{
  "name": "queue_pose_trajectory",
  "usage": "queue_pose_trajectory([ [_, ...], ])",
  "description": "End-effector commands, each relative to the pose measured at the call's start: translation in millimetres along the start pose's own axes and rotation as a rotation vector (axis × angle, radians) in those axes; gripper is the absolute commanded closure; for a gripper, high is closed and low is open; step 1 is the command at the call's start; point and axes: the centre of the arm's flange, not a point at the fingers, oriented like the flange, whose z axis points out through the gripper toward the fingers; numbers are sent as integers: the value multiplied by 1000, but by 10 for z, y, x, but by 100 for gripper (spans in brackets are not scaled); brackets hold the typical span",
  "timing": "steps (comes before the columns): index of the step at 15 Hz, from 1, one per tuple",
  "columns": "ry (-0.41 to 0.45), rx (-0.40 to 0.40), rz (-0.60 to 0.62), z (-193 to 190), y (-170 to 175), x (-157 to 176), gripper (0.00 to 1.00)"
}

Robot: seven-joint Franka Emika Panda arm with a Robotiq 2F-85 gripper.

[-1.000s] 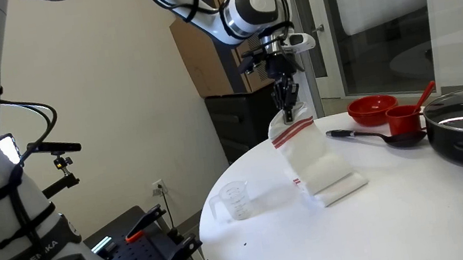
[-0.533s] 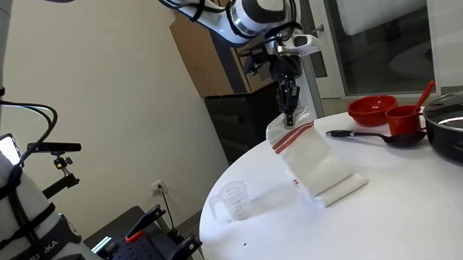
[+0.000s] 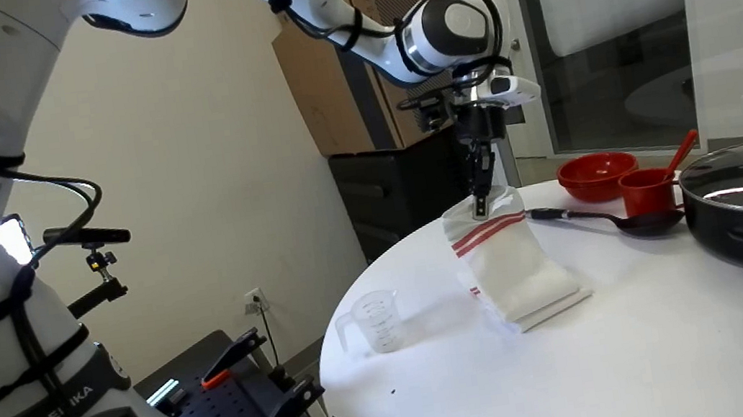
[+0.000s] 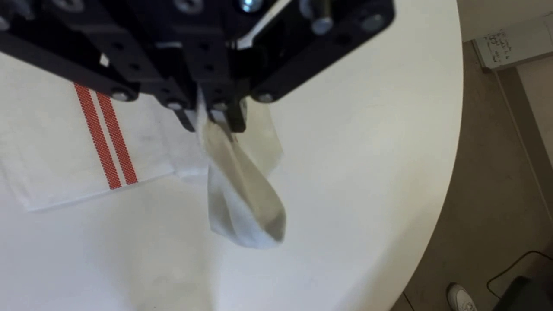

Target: Fold the white towel

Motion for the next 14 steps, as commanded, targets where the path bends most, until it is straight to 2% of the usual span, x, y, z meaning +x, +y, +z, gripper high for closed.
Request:
queue_pose_trajectory([
  [1, 6, -17, 52, -115, -396, 70, 99],
  [9, 24, -46, 119, -202, -869, -8, 99],
  [14, 12, -128, 198, -107, -1083, 99, 99],
])
